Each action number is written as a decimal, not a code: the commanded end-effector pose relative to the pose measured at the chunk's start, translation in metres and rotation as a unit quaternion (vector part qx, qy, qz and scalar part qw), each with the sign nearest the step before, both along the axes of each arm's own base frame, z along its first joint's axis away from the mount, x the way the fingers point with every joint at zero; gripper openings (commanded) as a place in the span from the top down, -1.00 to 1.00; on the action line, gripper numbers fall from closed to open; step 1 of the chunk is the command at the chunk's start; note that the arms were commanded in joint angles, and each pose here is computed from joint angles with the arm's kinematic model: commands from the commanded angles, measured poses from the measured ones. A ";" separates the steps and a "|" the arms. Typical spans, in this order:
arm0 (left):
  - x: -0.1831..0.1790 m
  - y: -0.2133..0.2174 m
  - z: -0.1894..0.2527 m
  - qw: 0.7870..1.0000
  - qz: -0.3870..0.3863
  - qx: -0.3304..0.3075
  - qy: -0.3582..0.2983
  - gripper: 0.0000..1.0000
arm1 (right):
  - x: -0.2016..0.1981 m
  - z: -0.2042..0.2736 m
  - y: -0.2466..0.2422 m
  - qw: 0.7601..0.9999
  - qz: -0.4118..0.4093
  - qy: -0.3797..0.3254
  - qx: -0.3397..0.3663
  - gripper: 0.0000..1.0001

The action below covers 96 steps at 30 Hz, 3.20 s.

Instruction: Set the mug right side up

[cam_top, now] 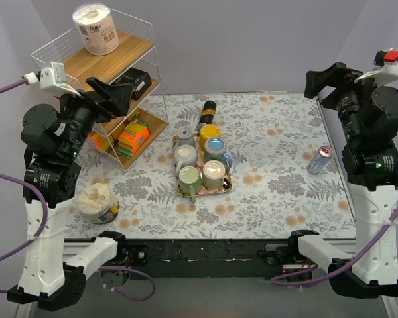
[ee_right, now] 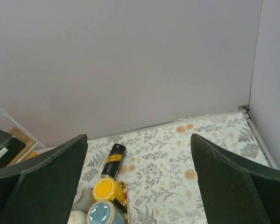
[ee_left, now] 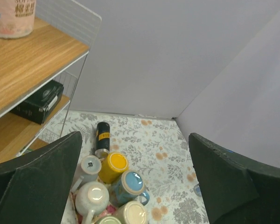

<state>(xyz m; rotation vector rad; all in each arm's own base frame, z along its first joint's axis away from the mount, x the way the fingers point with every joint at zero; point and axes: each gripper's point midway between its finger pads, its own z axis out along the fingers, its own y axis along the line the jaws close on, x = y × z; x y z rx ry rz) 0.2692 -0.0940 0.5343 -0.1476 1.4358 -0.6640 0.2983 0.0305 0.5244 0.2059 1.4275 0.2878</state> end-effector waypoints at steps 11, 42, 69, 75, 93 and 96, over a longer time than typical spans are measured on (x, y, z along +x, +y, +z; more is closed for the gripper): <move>-0.031 -0.039 -0.217 0.963 -0.111 -0.032 0.245 -0.96 | 0.003 -0.182 0.068 0.952 0.179 0.247 0.011 -0.91; -0.061 -0.070 -0.285 0.904 -0.191 -0.130 0.360 -0.96 | -0.033 -0.298 0.111 0.927 0.140 0.347 -0.002 -0.97; -0.060 -0.159 -0.408 0.897 0.010 0.095 0.431 -0.55 | -0.067 -0.342 0.101 0.894 0.130 0.428 0.003 -0.89; -0.050 -0.173 -0.426 0.893 0.008 0.118 0.435 -0.35 | -0.071 -0.349 0.100 0.888 0.128 0.441 0.003 -0.85; -0.028 -0.173 -0.443 0.879 -0.008 0.140 0.455 0.23 | -0.081 -0.352 0.086 0.889 0.109 0.445 -0.011 -0.82; -0.029 -0.170 -0.447 0.875 0.008 0.136 0.465 0.39 | -0.081 -0.353 0.085 0.889 0.106 0.446 -0.014 -0.82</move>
